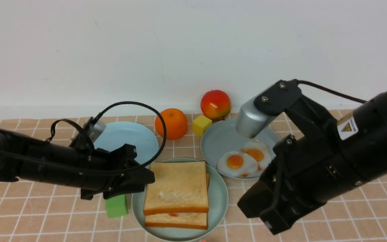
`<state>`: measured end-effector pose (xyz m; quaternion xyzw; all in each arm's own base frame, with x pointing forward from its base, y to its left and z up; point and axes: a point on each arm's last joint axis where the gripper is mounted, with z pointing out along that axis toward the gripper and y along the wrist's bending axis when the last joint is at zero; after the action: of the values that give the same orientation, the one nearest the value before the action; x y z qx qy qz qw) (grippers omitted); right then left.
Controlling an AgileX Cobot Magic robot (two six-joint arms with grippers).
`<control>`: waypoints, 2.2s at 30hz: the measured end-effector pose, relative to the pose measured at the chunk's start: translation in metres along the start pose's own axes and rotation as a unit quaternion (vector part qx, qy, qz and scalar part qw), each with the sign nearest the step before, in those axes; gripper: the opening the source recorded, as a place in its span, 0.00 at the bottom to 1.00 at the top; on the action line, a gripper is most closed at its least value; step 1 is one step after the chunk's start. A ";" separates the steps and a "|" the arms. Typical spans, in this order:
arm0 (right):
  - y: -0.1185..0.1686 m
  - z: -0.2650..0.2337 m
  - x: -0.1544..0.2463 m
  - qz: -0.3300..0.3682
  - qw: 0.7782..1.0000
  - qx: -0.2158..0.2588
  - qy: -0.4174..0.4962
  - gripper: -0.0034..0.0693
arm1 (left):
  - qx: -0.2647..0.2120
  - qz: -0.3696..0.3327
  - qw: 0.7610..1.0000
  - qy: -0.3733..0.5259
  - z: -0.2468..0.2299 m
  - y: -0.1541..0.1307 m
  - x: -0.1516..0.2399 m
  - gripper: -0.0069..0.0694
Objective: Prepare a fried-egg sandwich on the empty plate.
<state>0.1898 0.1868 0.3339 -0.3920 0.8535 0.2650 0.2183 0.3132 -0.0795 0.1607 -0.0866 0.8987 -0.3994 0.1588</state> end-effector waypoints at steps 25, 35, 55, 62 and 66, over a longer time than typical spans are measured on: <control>0.026 -0.151 0.055 0.088 0.945 0.139 -0.283 0.13 | 0.117 0.225 0.967 0.006 -0.151 -0.134 0.097 0.28; 0.037 -0.129 0.156 0.094 0.909 0.166 -0.371 0.13 | -0.071 0.172 0.978 -0.095 -0.224 -0.111 0.185 0.23; 0.029 -0.098 0.203 0.106 0.906 0.184 -0.367 0.03 | -0.057 0.206 0.951 -0.222 -0.257 -0.110 0.224 0.07; 0.029 -0.098 0.203 0.106 0.906 0.184 -0.366 0.03 | -0.065 0.211 0.947 -0.235 -0.258 -0.109 0.221 0.07; 0.029 -0.098 0.203 0.106 0.906 0.184 -0.366 0.03 | -0.067 0.211 0.946 -0.236 -0.258 -0.109 0.221 0.07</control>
<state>0.0300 0.0296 0.2989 -0.1272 0.7838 0.2493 0.5543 0.0180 -0.0362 0.3568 0.0030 0.8580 -0.2642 0.4405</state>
